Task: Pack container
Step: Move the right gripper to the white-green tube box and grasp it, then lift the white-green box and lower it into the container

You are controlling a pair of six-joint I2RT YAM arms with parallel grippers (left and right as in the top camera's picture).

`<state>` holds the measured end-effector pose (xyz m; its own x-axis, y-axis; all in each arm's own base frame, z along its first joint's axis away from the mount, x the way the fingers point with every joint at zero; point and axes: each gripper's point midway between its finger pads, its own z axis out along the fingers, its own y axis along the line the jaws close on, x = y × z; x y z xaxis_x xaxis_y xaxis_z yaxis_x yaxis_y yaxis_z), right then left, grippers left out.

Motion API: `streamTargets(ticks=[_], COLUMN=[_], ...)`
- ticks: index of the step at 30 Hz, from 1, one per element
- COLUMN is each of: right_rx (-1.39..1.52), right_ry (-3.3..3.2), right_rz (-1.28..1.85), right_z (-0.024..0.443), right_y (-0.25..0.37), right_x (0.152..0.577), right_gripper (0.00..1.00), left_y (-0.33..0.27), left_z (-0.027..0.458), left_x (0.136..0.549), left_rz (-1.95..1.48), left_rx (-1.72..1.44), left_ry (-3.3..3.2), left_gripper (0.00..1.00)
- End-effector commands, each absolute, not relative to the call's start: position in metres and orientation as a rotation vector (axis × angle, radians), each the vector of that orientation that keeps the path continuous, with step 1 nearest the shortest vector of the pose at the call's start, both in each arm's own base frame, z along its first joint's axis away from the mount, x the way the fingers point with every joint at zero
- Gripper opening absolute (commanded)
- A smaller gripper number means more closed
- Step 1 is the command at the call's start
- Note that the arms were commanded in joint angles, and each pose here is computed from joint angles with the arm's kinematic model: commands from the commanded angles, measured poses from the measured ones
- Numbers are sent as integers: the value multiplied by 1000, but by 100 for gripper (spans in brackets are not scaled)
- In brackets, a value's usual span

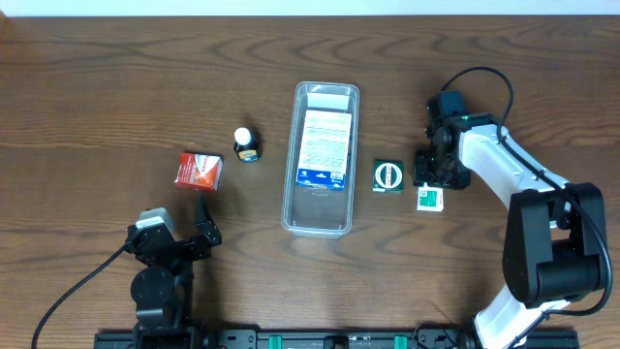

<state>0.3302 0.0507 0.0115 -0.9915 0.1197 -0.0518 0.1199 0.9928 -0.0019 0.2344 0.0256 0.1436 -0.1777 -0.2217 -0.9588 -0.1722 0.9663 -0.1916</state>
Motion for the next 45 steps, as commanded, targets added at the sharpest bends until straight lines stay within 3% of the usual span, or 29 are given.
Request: streamTargets(ticks=[1,9,19,23,28,37,40,44,45], right_rx=[209,212,112,27,-27,-29,-28,-88,-91], right_ry=[3090,3029,2582,2422,2408,2501,2479,2448,2443], right_rz=[1,52,331,481,575,548,565,608,615], right_z=[10,34,192,228,211,114,101,105,107], right_y=[53,59,130,184,240,281,288,298,298], right_x=[329,338,362,365,372,406,418,421,420], right_gripper=[46,32,30,30,30,31,36,53,54], left_y=[27,27,27,27,27,27,27,27,27], left_z=[129,129,129,129,129,129,129,129,129], left_x=[233,233,233,233,233,233,233,233,233], left_rz=[-28,-28,-28,-28,-28,-28,-28,-28,-28], left_rx=[-296,-296,-296,-296,-296,-296,-296,-296,-296], left_ry=[1803,1803,1803,1803,1802,1802,1803,1802,1802], left_gripper=[98,98,98,98,98,98,98,98,98])
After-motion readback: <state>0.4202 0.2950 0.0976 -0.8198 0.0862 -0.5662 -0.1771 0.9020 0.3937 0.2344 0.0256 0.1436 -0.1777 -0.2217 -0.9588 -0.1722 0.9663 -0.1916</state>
